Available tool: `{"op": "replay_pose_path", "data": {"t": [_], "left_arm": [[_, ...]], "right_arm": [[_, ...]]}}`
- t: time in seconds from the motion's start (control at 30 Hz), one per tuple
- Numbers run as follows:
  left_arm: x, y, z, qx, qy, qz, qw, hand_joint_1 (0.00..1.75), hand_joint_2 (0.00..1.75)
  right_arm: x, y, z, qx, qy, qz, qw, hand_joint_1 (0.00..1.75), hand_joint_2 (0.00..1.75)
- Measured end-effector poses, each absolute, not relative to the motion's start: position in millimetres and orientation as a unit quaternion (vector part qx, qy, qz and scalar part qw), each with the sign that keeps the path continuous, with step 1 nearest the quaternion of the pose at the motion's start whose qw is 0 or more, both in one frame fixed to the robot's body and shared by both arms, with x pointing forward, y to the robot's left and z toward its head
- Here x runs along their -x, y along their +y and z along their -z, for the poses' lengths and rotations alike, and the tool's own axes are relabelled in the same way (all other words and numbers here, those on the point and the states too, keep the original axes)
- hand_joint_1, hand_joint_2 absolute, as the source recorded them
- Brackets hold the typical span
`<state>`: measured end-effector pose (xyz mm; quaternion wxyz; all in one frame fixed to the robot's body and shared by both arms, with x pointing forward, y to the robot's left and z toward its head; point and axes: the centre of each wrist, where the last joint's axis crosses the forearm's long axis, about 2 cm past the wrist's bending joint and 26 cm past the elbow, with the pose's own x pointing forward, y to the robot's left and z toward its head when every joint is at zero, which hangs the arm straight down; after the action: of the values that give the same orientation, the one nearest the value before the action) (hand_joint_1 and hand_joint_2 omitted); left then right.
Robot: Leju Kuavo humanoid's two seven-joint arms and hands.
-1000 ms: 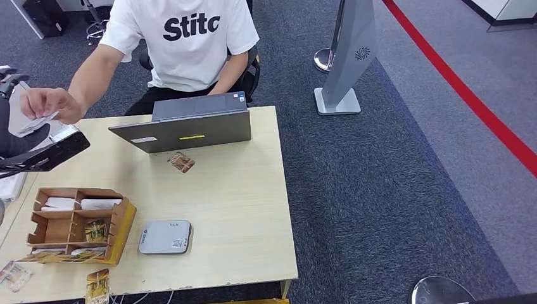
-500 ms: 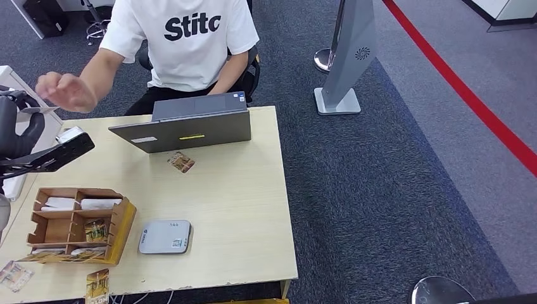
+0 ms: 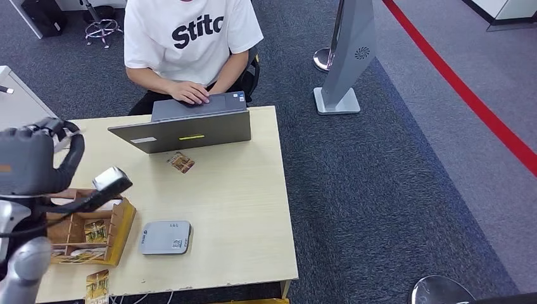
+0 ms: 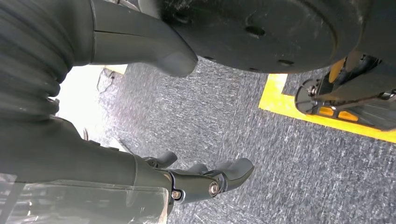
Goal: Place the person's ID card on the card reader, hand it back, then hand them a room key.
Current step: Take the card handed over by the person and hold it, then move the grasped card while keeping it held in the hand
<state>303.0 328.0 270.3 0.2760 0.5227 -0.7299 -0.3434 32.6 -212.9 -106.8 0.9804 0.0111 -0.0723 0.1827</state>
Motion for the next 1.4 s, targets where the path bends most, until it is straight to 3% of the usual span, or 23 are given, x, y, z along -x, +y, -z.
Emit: {"op": "replay_pose_path", "data": {"t": [0.2,0.33,0.7,1.17,1.4], "left_arm": [[-252,294,-212,-0.460,-0.753,0.347,0.319,1.75,1.75],[-234,283,-194,-0.437,-0.752,0.349,0.349,1.75,1.75],[-223,275,-186,-0.413,-0.754,0.343,0.377,1.75,1.75],[-201,266,-124,-0.300,-0.696,0.347,0.552,1.75,1.75],[-206,268,-106,-0.288,-0.672,0.345,0.589,1.75,1.75]], "right_arm": [[-33,-211,107,-0.012,-0.074,-0.173,0.982,0.00,1.75],[-33,-212,107,-0.011,-0.075,-0.169,0.983,0.00,1.75],[-32,-212,107,-0.011,-0.074,-0.170,0.983,0.00,1.75],[-33,-214,107,-0.009,-0.086,-0.170,0.982,0.00,1.75],[-36,-214,106,-0.005,-0.095,-0.168,0.981,0.00,1.75]]}}
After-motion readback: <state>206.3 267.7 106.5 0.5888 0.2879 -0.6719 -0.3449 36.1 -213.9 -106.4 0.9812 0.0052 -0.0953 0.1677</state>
